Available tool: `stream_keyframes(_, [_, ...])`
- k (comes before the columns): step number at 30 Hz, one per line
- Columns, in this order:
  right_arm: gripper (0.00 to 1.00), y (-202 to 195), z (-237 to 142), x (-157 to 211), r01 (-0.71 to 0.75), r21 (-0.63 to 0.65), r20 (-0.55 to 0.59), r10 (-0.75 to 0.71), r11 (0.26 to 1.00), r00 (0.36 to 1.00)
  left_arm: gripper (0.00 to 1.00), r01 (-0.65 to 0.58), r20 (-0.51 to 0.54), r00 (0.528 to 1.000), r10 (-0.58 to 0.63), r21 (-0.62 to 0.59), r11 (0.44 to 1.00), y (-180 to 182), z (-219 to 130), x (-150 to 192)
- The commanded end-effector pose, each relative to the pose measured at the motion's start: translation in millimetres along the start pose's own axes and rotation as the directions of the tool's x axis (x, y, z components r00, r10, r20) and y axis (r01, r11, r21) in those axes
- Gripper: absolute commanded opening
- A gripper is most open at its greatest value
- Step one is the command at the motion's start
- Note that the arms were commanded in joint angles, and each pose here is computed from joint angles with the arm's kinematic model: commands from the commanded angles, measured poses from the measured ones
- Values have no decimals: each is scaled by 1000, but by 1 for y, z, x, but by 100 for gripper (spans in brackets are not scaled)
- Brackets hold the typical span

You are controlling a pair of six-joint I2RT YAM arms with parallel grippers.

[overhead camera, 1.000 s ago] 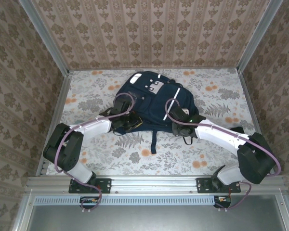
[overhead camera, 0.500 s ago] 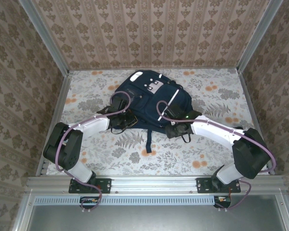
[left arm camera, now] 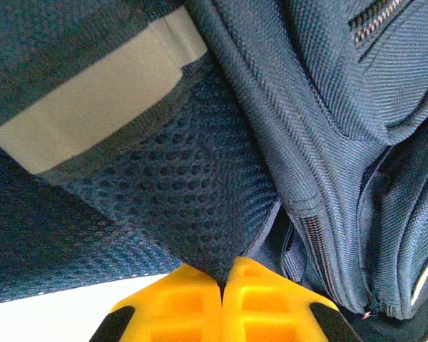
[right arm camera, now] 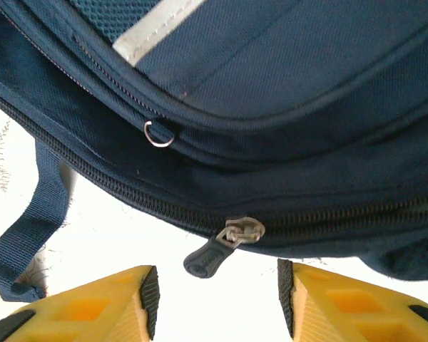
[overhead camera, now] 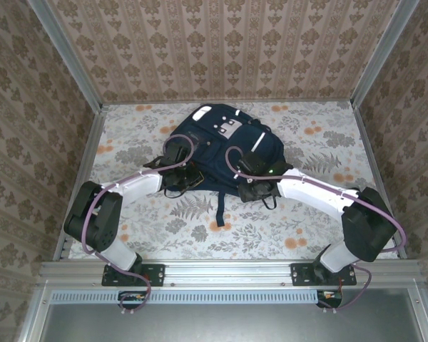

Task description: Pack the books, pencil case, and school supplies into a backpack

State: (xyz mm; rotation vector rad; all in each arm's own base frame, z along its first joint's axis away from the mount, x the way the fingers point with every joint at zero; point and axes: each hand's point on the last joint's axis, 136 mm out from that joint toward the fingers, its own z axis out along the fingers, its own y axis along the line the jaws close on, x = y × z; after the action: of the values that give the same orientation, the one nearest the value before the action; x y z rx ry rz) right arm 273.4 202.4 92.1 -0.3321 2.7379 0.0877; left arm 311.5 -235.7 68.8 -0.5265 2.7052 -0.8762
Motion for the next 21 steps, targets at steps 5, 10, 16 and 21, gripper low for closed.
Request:
stream_keyframes(5, [47, -10, 10, 10, -196, 102, 11, 196, 975, 981, 0, -23, 25, 999, 23, 1, 1000, -5, -3, -9])
stream_keyframes(10, [40, 6, 26, 7, -260, -8, -16, 260, 966, 966, 0, -26, 24, 999, 26, 4, 1000, -6, -3, -9])
stream_keyframes(16, [34, 8, 34, 6, -274, -19, -31, 273, 962, 961, 0, -22, 23, 999, 22, 8, 1000, -6, -3, -9])
stream_keyframes(21, [18, -2, 33, 4, -271, 19, -6, 271, 962, 963, 0, -24, 25, 999, 24, 7, 1000, -6, -4, -10])
